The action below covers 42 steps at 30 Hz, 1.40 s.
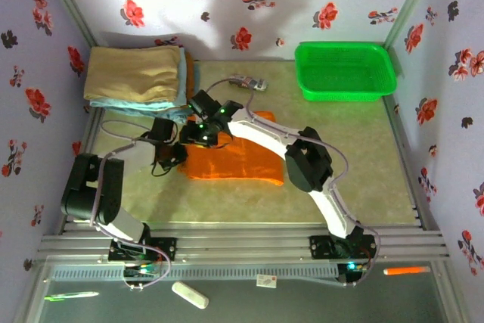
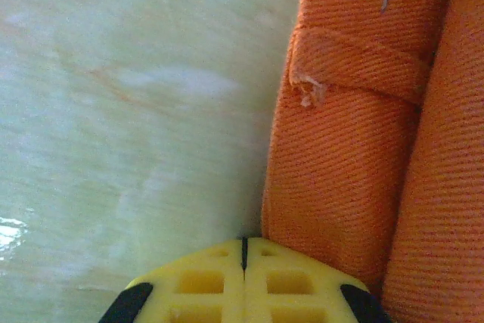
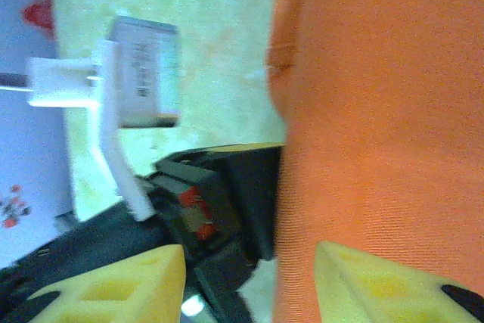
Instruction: Fold and stack the trousers
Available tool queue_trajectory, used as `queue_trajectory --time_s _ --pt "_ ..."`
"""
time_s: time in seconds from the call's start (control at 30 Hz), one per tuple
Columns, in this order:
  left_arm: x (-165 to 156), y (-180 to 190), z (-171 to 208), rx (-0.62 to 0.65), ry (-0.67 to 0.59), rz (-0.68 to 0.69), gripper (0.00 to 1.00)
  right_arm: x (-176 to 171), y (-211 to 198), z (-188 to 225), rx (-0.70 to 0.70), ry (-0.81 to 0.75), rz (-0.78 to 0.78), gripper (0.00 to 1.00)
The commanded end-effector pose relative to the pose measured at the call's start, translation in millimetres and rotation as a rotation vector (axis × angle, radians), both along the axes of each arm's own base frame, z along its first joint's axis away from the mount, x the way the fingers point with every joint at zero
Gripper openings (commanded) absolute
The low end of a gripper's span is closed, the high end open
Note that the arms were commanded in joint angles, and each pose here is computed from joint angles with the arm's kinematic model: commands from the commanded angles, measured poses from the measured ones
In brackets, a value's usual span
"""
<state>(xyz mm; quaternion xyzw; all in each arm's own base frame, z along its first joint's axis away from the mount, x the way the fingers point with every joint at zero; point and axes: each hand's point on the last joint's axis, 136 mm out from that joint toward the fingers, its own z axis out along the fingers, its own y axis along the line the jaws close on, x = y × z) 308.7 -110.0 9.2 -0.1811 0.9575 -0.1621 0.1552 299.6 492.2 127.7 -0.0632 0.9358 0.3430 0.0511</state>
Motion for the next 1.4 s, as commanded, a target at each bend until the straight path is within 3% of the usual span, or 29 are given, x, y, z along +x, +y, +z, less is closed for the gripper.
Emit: queue_trajectory --time_s 0.0,0.1,0.17,0.33,0.43,0.57,0.67,0.9,1.17,1.37 --pt "-33.9 -2.4 -43.5 -0.053 0.102 -0.006 0.00 13.1 -7.5 51.5 0.168 -0.020 -0.026 0.52" --pt "-46.6 25.1 -31.5 -0.027 0.111 0.079 0.04 24.7 -44.0 72.9 0.231 -0.028 -0.094 0.53" --pt "-52.2 37.9 -21.2 -0.011 0.102 0.123 0.21 31.4 -76.8 82.2 0.207 -0.072 -0.143 0.53" --pt "-44.4 44.7 24.6 0.007 0.026 0.132 0.53 47.7 -176.3 78.0 0.061 -0.144 -0.271 0.57" --pt "-26.1 48.9 60.7 0.041 -0.049 0.122 0.62 51.0 -221.2 65.3 0.027 -0.133 -0.347 0.58" --pt "15.6 52.5 99.1 0.114 -0.141 0.090 0.64 41.7 -245.2 45.8 -0.003 -0.119 -0.364 0.59" --pt "53.2 56.8 98.8 0.203 -0.151 0.075 0.62 38.1 -250.5 32.9 -0.007 -0.110 -0.364 0.61" --pt "139.9 25.2 67.9 0.248 -0.161 -0.059 0.56 42.7 -272.2 3.5 -0.074 -0.086 -0.353 0.73" --pt "186.1 23.3 36.5 0.362 -0.161 -0.091 0.50 42.5 -294.6 -21.4 -0.094 -0.023 -0.351 0.74" --pt "185.5 25.2 11.3 0.380 -0.095 -0.094 0.05 32.8 -291.7 -57.3 -0.093 0.068 -0.346 0.75"
